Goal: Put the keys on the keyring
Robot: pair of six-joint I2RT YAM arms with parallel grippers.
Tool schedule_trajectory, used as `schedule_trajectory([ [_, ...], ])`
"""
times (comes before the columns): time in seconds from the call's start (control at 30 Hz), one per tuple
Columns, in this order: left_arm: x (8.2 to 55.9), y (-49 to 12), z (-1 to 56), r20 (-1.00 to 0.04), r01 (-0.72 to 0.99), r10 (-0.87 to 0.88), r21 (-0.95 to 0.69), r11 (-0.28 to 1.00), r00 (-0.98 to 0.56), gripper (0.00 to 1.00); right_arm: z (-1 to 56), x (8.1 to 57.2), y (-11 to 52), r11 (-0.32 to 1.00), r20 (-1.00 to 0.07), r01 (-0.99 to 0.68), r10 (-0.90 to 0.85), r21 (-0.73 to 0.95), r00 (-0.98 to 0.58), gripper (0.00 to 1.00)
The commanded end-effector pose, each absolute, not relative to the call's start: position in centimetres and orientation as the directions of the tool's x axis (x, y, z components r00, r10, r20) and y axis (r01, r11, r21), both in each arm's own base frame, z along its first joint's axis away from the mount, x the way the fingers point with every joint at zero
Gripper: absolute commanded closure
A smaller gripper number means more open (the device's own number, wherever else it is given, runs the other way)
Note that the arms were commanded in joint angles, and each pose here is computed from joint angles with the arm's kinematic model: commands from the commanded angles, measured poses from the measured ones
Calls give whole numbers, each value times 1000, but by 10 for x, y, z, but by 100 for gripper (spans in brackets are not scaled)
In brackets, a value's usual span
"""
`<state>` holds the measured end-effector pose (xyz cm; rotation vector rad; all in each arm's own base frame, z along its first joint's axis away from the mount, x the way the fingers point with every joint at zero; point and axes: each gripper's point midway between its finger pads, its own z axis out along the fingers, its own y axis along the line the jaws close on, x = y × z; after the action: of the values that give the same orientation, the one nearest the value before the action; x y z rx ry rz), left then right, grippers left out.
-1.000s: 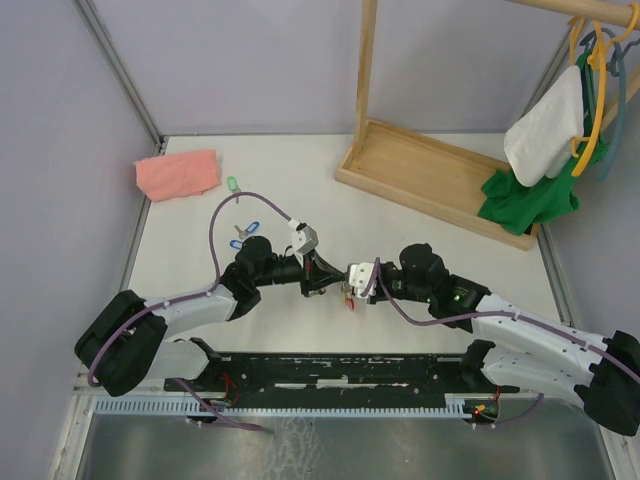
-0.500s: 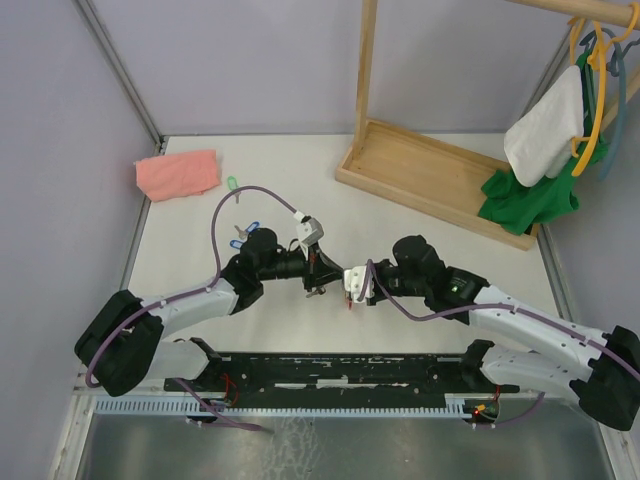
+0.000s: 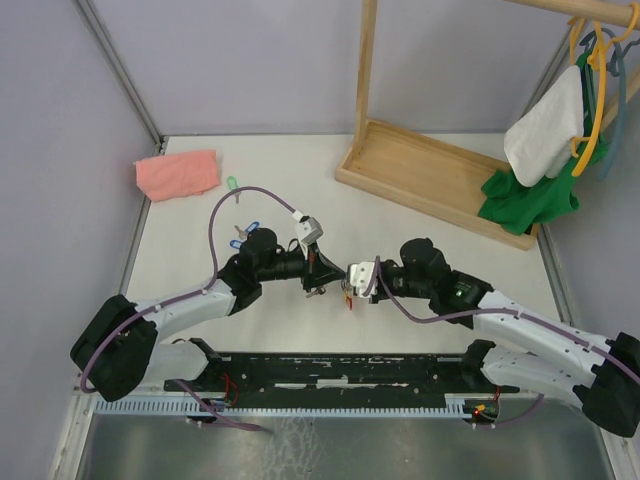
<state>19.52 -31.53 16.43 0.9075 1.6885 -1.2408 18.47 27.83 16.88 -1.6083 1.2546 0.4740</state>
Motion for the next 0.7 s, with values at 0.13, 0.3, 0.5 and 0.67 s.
schedule_trajectory([
  [0.13, 206, -310, 143, -888, 851, 55, -418, 317, -456, 97, 223, 199, 283, 307, -937, -886, -151, -347, 315, 99],
  [0.3, 207, -314, 139, -880, 846, 53, -436, 306, -473, 97, 227, 206, 276, 393, -961, -879, -41, -269, 275, 99],
  [0.5, 206, -313, 157, -895, 863, 52, -410, 295, -443, 97, 204, 201, 271, 288, -930, -896, -245, -339, 273, 97],
  [0.67, 204, -314, 173, -904, 873, 32, -401, 277, -426, 97, 193, 195, 264, 201, -890, -915, -375, -350, 258, 88],
])
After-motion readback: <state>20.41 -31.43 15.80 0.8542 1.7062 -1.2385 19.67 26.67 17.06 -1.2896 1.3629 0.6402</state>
